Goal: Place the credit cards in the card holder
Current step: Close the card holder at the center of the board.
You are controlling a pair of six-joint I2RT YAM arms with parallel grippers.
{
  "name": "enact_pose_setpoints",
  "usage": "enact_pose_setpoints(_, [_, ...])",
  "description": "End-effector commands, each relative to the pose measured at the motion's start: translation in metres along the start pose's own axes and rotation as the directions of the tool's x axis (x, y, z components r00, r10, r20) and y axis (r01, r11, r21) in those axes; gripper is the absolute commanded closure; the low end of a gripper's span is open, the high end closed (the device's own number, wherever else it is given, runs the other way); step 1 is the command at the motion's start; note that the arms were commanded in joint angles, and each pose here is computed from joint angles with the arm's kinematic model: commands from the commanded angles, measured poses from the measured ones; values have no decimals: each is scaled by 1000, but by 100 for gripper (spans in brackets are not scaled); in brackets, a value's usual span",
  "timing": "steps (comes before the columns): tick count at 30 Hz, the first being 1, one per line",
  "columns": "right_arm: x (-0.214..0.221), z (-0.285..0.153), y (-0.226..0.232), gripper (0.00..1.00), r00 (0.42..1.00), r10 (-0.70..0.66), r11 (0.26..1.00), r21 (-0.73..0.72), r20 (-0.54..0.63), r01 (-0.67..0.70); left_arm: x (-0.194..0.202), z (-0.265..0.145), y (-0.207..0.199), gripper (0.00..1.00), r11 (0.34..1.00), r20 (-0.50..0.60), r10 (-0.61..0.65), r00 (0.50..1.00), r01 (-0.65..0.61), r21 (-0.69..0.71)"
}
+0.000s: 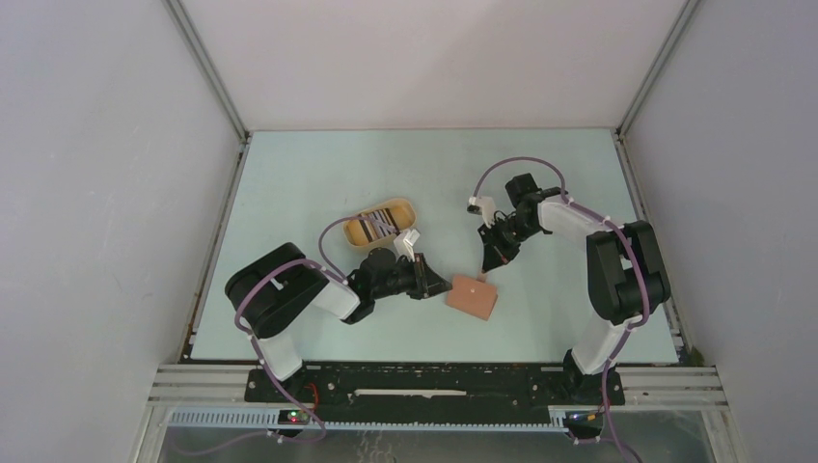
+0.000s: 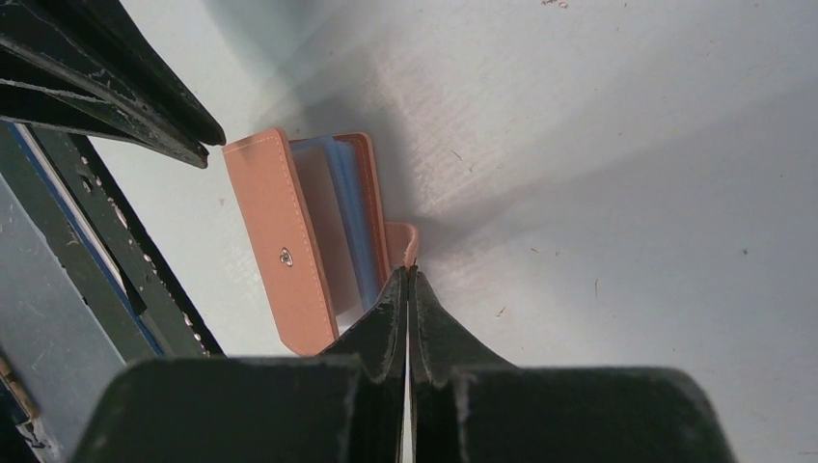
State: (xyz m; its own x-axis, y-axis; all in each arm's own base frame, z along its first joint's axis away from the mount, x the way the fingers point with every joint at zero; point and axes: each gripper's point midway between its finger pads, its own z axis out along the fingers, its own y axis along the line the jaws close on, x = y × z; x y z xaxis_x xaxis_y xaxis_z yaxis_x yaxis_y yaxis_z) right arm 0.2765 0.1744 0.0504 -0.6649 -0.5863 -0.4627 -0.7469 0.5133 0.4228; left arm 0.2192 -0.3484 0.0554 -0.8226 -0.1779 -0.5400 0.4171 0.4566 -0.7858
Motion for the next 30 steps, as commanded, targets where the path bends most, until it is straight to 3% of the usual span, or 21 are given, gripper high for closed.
enact_pose_setpoints(1, [-11,-5,2,100,999,-25,1000,-15,25,25,-11,7,-13,85,998,26,42,999,-43,42])
enact_pose_setpoints(19, [-21,-15,29,100,988,-148,988,-46,54,150,-9,19,-14,81,998,0,63,998,-63,20])
enact_pose_setpoints(30, [-21,-15,35,100,978,-202,979,-25,55,203,1,27,2,89,995,-62,56,997,-61,-77])
